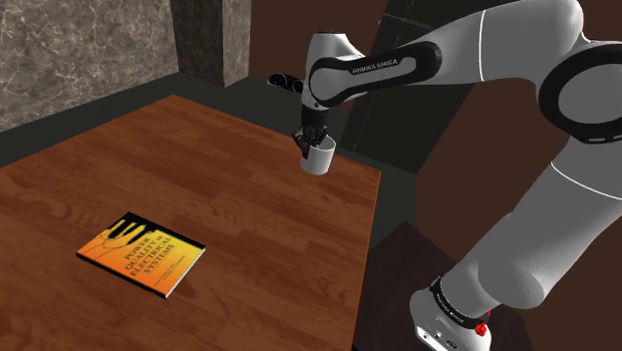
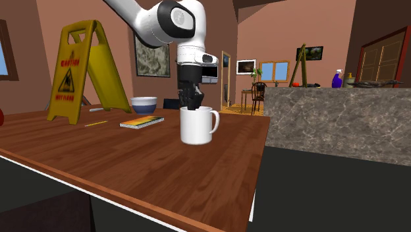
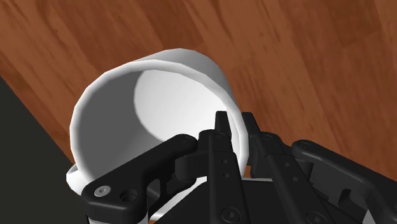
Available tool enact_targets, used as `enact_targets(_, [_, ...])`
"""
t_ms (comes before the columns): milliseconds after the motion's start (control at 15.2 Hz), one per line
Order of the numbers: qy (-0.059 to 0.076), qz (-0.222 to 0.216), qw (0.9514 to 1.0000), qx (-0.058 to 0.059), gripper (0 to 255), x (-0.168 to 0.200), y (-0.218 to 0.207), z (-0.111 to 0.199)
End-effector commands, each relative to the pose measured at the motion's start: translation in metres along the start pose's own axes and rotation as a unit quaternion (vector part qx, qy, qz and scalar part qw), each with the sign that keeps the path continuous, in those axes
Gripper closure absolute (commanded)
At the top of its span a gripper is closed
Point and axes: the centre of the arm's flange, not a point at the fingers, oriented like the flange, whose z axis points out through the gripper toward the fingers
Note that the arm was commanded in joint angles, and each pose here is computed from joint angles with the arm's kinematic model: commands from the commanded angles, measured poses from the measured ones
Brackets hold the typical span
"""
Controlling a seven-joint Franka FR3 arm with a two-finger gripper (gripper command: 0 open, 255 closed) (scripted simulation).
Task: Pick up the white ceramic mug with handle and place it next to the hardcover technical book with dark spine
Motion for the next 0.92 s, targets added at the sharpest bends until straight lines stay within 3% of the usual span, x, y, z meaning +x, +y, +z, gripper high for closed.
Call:
enact_targets(0, [0.0, 0.0, 1.0, 0.0, 255, -0.001, 0.0, -0.011])
enact_targets(858, [0.0, 0.0, 1.0, 0.0, 255, -0.005, 0.001, -0.079])
